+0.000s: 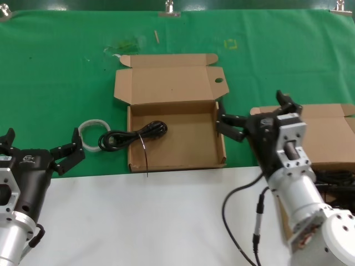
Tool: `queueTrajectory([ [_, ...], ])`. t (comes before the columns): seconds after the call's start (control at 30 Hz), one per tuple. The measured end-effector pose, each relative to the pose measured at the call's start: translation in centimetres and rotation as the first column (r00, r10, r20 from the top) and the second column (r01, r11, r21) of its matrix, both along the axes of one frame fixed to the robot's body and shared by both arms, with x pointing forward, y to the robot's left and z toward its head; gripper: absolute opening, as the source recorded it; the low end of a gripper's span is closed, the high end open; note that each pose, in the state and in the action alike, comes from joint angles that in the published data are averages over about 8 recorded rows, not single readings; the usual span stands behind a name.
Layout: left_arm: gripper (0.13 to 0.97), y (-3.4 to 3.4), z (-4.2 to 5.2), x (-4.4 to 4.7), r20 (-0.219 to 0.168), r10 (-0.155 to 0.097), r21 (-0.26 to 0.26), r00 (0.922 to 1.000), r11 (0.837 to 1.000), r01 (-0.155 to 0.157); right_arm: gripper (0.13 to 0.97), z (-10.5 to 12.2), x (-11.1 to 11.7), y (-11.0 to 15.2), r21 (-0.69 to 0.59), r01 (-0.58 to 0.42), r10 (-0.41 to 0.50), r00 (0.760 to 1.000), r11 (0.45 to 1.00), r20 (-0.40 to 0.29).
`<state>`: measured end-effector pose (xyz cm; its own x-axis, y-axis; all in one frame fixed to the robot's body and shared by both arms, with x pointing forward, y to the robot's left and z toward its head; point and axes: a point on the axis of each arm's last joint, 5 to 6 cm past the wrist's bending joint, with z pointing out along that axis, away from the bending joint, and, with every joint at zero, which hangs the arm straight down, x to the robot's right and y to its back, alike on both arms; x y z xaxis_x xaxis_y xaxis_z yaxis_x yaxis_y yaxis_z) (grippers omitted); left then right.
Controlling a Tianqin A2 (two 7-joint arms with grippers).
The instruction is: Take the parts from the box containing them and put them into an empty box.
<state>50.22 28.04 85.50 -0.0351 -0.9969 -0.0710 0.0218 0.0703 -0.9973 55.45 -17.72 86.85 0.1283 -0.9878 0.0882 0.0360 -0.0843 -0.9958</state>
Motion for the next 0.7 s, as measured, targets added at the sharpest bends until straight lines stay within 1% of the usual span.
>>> queueTrajectory([
  [0.53, 0.966, 0.00, 0.00, 0.00, 0.000, 0.000, 0.000, 1.0000, 1.000, 0.000, 0.966, -1.4, -3.1, -5.3, 0.096, 0.068, -0.068, 0.998, 0.993, -0.003],
  [0.7, 0.966, 0.00, 0.00, 0.00, 0.000, 0.000, 0.000, 1.0000, 1.000, 0.000, 0.966, -1.7, -3.9, -6.4, 0.110, 0.082, -0.081, 0.997, 0.991, -0.009],
])
